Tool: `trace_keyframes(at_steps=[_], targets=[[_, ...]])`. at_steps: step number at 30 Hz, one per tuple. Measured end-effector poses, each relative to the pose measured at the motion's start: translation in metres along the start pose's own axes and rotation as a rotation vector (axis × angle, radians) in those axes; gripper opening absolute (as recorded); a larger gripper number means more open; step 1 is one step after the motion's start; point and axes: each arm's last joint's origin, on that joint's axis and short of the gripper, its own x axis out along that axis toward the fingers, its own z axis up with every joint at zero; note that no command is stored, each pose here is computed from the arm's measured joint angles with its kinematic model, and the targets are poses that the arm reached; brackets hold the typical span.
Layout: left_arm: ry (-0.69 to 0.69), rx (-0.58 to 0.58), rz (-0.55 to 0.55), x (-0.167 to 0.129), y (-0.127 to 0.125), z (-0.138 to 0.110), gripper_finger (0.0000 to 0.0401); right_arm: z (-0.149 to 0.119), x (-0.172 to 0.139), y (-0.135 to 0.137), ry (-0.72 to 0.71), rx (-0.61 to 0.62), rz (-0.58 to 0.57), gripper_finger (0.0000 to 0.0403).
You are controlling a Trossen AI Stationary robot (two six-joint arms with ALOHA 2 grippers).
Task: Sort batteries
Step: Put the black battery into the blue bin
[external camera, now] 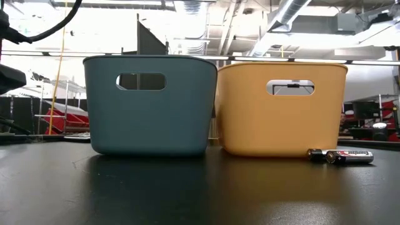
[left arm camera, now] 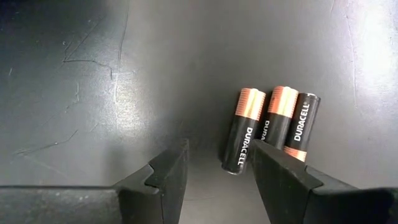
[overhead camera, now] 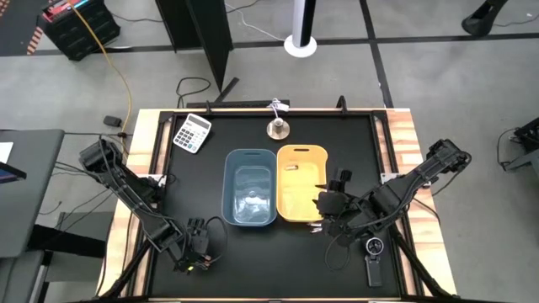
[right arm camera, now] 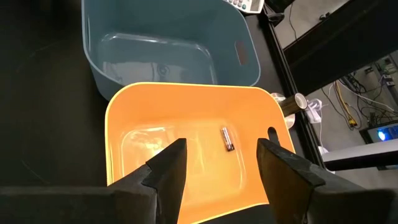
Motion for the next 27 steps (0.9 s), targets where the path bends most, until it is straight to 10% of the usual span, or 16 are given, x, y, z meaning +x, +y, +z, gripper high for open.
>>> trace_keyframes(at_steps=[27], targets=[[0.036, 0.004, 0.061, 0.016, -0.004, -0.006, 0.0168, 0.0, 0.0, 0.0, 0.0, 0.0, 0.0, 0.021]])
